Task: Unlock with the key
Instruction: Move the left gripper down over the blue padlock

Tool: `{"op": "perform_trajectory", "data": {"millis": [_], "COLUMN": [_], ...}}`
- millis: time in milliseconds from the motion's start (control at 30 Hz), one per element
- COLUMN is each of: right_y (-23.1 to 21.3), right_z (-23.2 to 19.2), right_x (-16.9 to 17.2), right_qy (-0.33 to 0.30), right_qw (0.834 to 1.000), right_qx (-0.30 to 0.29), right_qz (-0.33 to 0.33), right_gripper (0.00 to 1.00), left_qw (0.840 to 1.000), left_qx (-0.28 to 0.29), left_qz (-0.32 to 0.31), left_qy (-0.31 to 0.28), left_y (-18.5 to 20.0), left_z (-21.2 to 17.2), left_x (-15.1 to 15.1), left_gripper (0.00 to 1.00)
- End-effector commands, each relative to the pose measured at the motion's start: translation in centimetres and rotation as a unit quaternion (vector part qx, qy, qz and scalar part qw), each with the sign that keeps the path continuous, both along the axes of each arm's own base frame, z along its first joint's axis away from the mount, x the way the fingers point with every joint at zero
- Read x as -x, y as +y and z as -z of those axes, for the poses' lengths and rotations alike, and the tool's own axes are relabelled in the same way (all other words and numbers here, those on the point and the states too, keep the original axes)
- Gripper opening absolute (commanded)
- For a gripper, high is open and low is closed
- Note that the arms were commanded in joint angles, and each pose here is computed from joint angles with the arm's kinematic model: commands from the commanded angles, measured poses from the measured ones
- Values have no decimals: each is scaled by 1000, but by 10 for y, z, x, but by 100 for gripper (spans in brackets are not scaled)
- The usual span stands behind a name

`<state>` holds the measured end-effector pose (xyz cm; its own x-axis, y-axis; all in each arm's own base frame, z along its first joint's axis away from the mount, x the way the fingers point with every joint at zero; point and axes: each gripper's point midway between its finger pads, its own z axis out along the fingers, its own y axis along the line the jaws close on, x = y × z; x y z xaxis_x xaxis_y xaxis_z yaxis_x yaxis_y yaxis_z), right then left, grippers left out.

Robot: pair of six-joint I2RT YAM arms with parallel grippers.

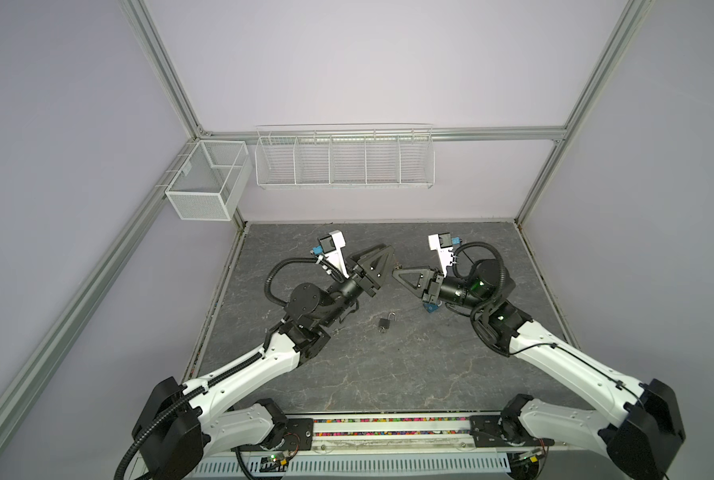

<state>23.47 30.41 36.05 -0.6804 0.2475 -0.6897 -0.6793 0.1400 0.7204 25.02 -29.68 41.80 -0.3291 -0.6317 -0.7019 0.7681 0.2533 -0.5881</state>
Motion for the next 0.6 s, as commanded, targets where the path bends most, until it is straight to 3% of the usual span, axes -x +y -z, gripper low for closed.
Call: {"op": "perform_trajectory", "data": {"millis": [0, 100, 233, 400, 567], "right_y": [-14, -31, -63, -122, -170], "right_z": [13, 37, 77, 132, 182], "right_x": [8, 11, 13, 4, 4], "right_qy": [15, 47, 112, 216, 322], "right_qw": [999, 994, 980, 944, 900], "right_qx": [49, 98, 161, 216, 231], "right_qz": [0, 12, 38, 122, 179], "right_gripper": [6, 6, 6, 6, 6], "left_qw": [999, 990, 960, 933, 870], "left_qx": [-22, -100, -235, -317, -462], "left_qz": [-29, -51, -49, 11, 52], "left_qy": [25, 81, 145, 170, 164], "left_y": [5, -3, -26, -65, -109], "left_z": [10, 44, 100, 160, 226], "left_x": [-9, -25, -43, -50, -49], "left_gripper": [53, 54, 54, 54, 54]}}
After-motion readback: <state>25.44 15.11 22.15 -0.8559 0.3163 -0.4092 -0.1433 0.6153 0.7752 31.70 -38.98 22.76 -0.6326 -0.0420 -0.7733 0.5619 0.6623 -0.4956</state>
